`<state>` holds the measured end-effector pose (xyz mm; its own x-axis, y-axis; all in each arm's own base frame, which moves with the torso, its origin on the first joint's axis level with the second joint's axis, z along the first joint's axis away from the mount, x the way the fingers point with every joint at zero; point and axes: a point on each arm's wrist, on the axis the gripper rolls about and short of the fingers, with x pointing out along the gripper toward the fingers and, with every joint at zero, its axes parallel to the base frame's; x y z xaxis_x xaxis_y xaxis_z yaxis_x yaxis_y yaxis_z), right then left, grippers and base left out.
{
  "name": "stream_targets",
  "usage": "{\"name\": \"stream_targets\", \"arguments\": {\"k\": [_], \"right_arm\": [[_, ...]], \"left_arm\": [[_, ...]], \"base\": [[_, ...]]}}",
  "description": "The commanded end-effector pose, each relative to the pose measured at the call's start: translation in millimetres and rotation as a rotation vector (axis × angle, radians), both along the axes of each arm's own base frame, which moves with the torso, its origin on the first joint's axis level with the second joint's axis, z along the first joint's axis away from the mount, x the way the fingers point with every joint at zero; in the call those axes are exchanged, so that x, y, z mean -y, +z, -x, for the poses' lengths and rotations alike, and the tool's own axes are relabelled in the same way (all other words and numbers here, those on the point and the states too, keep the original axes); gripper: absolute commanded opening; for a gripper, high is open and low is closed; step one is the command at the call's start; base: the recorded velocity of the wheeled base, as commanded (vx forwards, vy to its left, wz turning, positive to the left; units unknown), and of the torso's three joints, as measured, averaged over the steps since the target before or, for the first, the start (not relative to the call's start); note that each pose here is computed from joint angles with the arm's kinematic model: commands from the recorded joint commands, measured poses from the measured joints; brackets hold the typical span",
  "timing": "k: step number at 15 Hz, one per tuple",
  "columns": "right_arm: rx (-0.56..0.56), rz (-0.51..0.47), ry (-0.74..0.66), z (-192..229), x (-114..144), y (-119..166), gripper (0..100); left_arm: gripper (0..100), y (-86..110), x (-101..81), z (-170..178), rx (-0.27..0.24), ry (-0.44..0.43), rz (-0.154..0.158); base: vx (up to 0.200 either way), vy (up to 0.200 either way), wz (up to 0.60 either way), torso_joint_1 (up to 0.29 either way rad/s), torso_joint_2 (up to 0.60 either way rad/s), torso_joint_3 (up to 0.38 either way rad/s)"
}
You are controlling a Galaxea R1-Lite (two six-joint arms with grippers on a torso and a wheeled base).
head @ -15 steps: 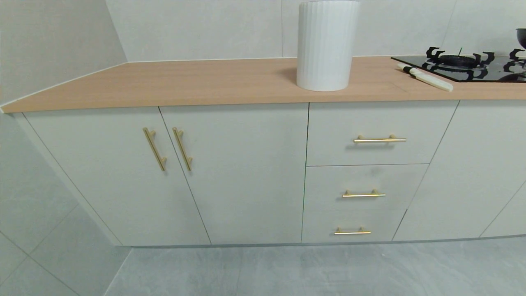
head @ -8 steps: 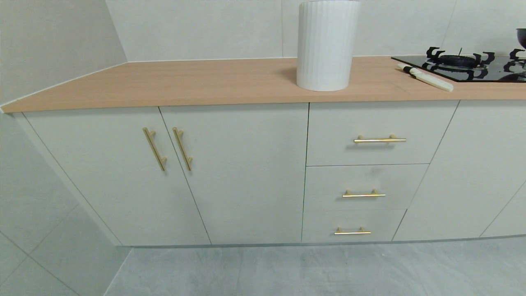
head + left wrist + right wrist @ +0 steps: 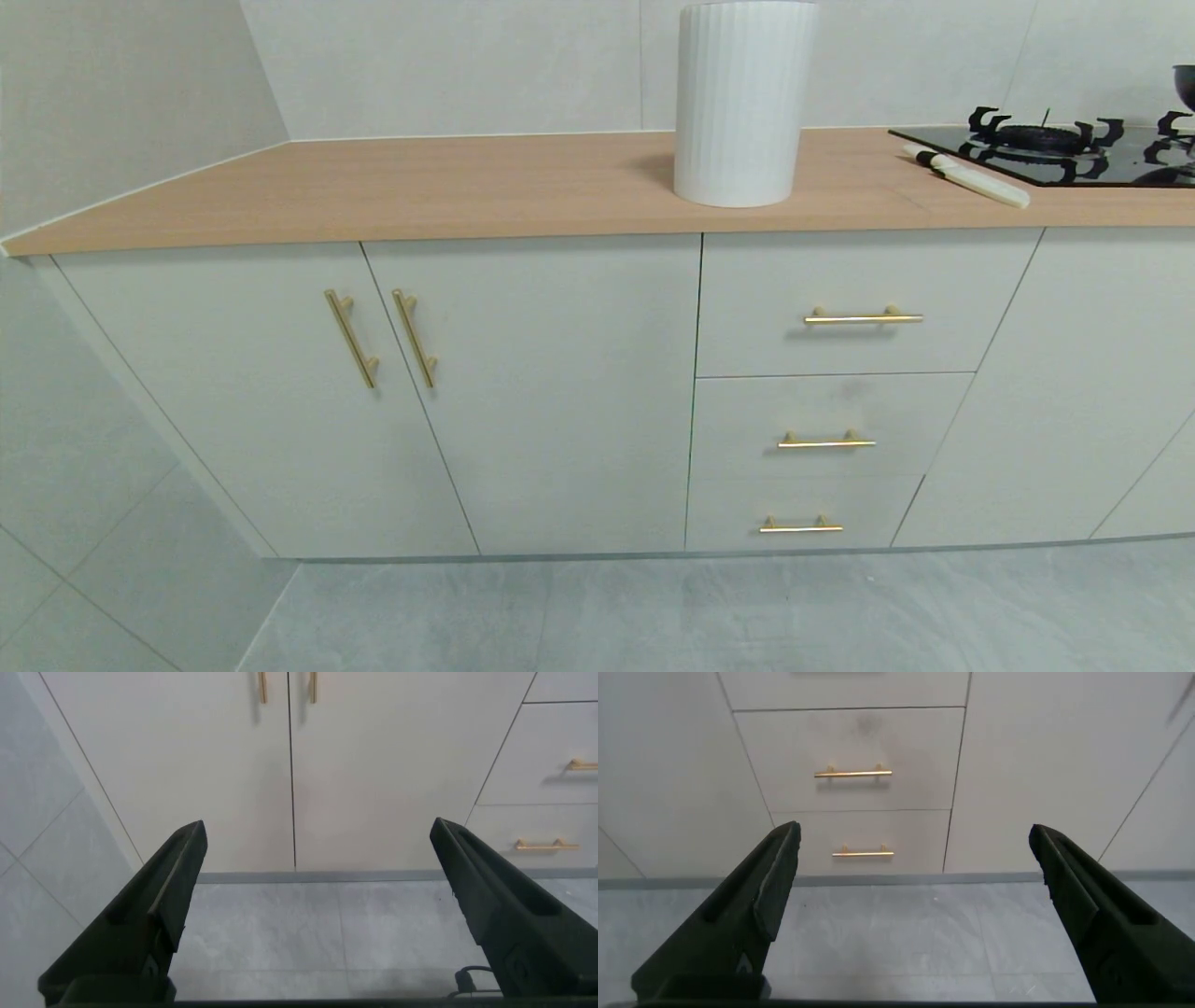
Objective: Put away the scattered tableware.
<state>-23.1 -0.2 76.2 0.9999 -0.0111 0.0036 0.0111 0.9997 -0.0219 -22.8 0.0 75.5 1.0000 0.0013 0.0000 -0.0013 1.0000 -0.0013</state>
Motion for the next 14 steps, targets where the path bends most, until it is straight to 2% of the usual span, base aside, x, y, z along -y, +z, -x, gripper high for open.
{"name": "stream_targets", "arguments": {"k": [1, 9, 14], "right_arm": [[-0.007, 0.001, 0.002, -0.3, 0.0, -0.6, 100], [-0.007, 0.001, 0.006, -0.3, -0.1, -0.6, 100], [-0.007, 0.001, 0.006, -0.3, -0.1, -0.6, 100]], "left_arm": [[100, 0.0, 0.0, 0.0, 0.0, 0.0, 0.0], [100, 0.0, 0.0, 0.0, 0.0, -0.001, 0.0], [100, 0.0, 0.0, 0.0, 0.0, 0.0, 0.002]], "base": [[0.0, 0.0, 0.0, 0.0, 0.0, 0.0], [0.0, 0.0, 0.0, 0.0, 0.0, 0.0], [0.2, 0.0, 0.0, 0.004, 0.0, 0.006]]}}
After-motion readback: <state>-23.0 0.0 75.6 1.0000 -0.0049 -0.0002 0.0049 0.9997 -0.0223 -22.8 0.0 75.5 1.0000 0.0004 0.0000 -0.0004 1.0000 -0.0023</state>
